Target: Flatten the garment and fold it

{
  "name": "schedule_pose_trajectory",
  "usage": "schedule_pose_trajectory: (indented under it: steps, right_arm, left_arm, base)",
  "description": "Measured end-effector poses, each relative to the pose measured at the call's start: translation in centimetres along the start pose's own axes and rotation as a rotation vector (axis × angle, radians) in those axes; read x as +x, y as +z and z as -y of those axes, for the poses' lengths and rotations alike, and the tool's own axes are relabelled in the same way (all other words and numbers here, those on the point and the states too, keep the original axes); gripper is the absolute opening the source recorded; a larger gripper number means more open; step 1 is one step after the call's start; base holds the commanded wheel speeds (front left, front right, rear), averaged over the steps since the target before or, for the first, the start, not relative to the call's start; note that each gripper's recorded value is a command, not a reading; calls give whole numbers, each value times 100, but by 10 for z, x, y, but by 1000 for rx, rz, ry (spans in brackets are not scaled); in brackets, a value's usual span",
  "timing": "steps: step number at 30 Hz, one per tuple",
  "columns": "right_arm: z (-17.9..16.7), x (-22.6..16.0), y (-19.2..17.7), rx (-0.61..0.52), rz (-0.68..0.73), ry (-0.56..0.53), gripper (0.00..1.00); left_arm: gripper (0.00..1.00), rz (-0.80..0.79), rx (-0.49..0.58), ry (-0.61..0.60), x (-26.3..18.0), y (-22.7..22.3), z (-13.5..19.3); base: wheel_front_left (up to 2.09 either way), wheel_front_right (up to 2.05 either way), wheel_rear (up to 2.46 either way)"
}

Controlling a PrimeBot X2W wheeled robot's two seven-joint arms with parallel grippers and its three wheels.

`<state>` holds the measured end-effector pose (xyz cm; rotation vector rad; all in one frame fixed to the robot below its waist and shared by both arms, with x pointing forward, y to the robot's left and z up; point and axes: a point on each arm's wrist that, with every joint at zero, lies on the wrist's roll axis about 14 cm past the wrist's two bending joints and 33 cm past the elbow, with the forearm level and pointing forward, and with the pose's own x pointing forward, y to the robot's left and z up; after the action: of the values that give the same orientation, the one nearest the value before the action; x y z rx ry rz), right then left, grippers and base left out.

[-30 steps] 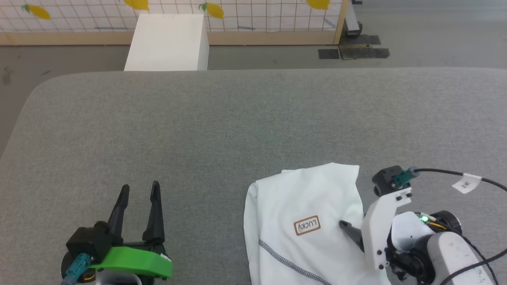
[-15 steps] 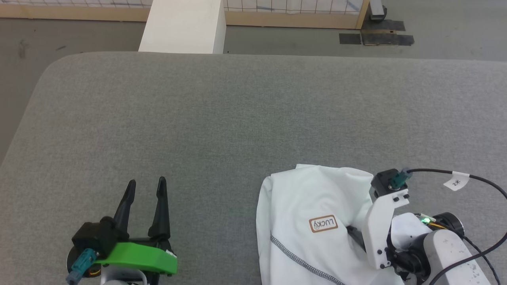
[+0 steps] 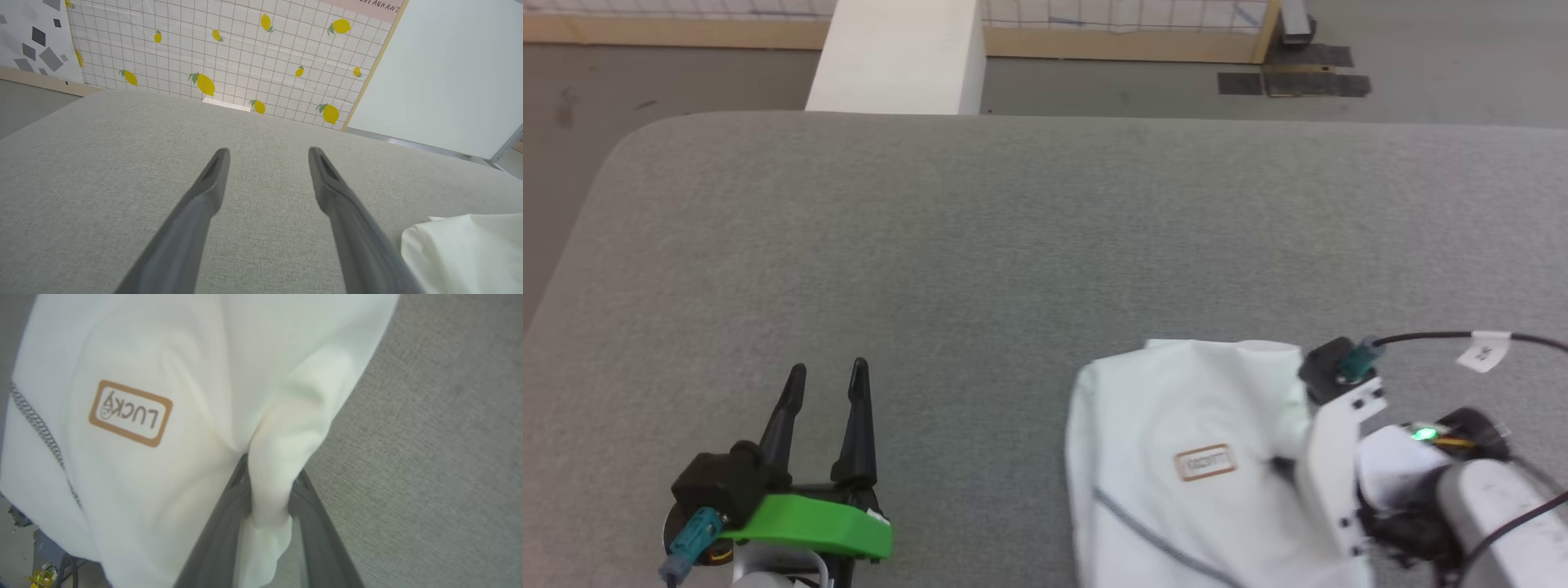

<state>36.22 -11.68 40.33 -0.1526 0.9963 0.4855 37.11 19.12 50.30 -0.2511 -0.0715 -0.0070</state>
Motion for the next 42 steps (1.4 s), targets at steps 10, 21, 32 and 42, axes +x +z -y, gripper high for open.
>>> schedule_pose_trajectory:
  steps: [10,21,32,42]
  right_arm:
    - [130,-63,-7,-8,-59,-306,0]
    - [270,-89,-52,185,-168,-626,0]
    - [360,-115,-69,234,-189,-893,0]
    - [382,-117,-58,216,-61,-965,100]
  left_arm:
    - [100,33,-18,-119,42,2,36]
    - [100,-52,10,-234,99,-49,56]
    - [100,-144,49,-214,121,-101,35]
    - [100,-162,52,-221,125,-112,33]
  base:
    - [0,0,0]
    - [0,0,0]
    - [0,0,0]
    - [0,0,0]
